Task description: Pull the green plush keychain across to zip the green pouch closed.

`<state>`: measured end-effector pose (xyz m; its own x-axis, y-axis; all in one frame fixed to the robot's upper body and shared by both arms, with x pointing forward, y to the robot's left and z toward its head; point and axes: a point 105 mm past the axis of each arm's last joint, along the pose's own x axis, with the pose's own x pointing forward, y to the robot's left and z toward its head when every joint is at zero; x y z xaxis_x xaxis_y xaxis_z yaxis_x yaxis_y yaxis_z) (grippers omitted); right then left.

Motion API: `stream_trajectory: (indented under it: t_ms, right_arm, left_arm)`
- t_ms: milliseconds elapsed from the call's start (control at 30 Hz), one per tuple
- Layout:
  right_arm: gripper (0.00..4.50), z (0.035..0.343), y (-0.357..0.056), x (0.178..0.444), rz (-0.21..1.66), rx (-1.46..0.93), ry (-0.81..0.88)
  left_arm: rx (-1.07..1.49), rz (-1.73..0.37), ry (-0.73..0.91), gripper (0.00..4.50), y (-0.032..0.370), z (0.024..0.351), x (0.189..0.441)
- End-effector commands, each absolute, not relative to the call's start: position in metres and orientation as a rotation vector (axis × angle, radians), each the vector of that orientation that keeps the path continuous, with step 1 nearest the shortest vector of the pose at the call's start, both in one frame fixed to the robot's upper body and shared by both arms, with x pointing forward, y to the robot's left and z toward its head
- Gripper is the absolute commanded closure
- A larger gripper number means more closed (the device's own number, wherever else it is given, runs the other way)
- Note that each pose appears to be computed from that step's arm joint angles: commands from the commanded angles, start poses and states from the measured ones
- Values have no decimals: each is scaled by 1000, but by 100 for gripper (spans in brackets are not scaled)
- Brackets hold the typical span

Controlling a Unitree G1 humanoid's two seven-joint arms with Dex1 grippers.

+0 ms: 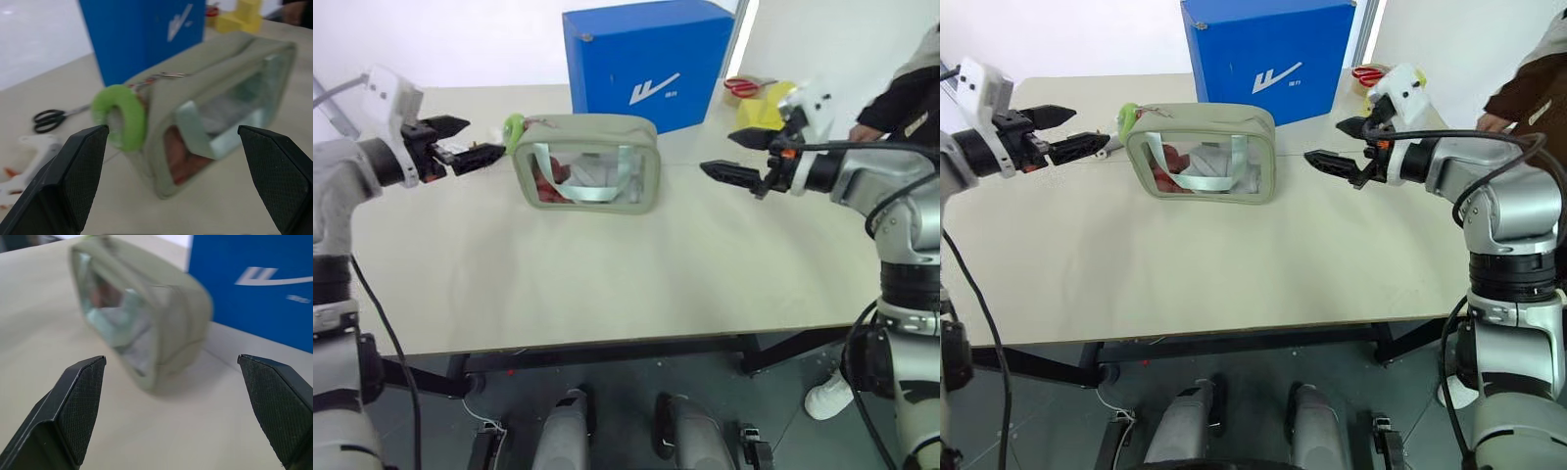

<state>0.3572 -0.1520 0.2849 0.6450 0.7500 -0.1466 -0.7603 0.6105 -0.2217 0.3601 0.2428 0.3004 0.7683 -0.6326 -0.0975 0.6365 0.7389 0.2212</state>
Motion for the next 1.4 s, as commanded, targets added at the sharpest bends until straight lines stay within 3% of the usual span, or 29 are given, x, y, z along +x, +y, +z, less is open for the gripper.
stream_trajectory:
  t_ms: [33,633,867,1100,1400]
  right_arm:
    - [3,307,-145,356,883,-285,-34]
    - [3,320,-122,374,890,-366,-112]
    - [3,327,-76,391,981,-382,-164]
    - [3,297,-35,429,1001,-515,-121]
    - [3,265,-18,447,938,-681,-71]
  left_arm:
    - [275,-701,-14,1,243,314,358]
    - [280,-701,-65,1,242,317,353]
    - [283,-829,-61,1,208,310,340]
    - [239,-827,-72,1,192,300,340]
    - [219,-790,-75,1,194,297,335]
